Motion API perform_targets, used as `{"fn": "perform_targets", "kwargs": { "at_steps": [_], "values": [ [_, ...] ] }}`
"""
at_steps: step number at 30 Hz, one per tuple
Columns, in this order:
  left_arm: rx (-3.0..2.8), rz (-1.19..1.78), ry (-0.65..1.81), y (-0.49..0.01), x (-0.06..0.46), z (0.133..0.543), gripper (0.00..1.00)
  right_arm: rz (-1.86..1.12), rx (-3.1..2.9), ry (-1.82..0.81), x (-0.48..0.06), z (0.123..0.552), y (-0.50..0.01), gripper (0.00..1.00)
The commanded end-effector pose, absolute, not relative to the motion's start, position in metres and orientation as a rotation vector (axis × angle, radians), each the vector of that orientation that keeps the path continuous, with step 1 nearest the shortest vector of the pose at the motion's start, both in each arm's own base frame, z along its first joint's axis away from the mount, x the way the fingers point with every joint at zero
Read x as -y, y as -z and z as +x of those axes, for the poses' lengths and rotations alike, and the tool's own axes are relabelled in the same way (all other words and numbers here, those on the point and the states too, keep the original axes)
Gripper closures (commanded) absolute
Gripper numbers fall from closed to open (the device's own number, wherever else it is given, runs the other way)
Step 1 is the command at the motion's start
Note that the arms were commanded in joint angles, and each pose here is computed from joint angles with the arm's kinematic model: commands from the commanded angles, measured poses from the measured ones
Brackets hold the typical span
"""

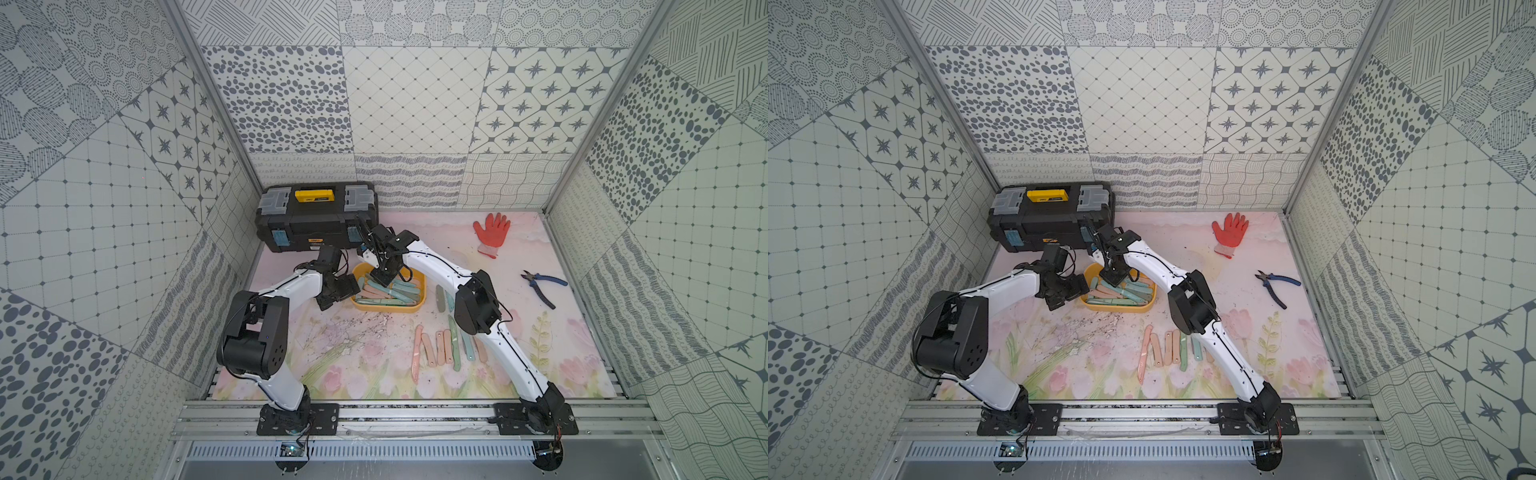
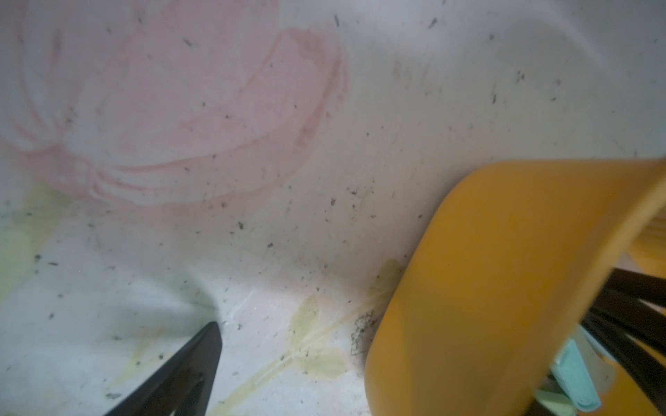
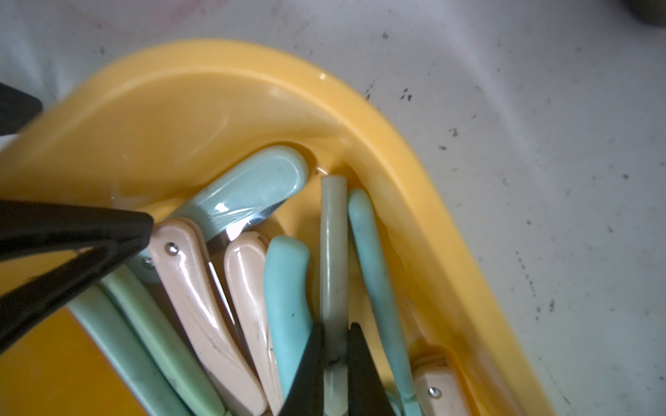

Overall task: Take the fruit knife out of the storage box
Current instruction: Pick up the fruit knife from the storage box.

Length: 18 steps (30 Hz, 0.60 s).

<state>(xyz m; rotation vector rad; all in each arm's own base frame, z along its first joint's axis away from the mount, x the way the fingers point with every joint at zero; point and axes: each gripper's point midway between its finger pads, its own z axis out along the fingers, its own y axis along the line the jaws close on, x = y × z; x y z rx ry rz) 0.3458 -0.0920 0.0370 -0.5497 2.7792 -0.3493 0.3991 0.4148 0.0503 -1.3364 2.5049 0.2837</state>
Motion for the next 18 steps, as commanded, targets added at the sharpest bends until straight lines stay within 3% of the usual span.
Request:
{"fn": "perform_targets", "kwargs": {
  "at_steps": [1,18],
  "values": [
    [-2.774,-0.55,0.339,-0.039,0.089,0.346,0.08,-1.283,-2.47,-0.282,-0.411,0.403,-0.082,0.9],
    [-2.775,-0.548,0.339,-0.04,0.09,0.347,0.08,-1.234,-2.436,-0.368,-0.408,0.389,-0.134,0.91]
  ]
}}
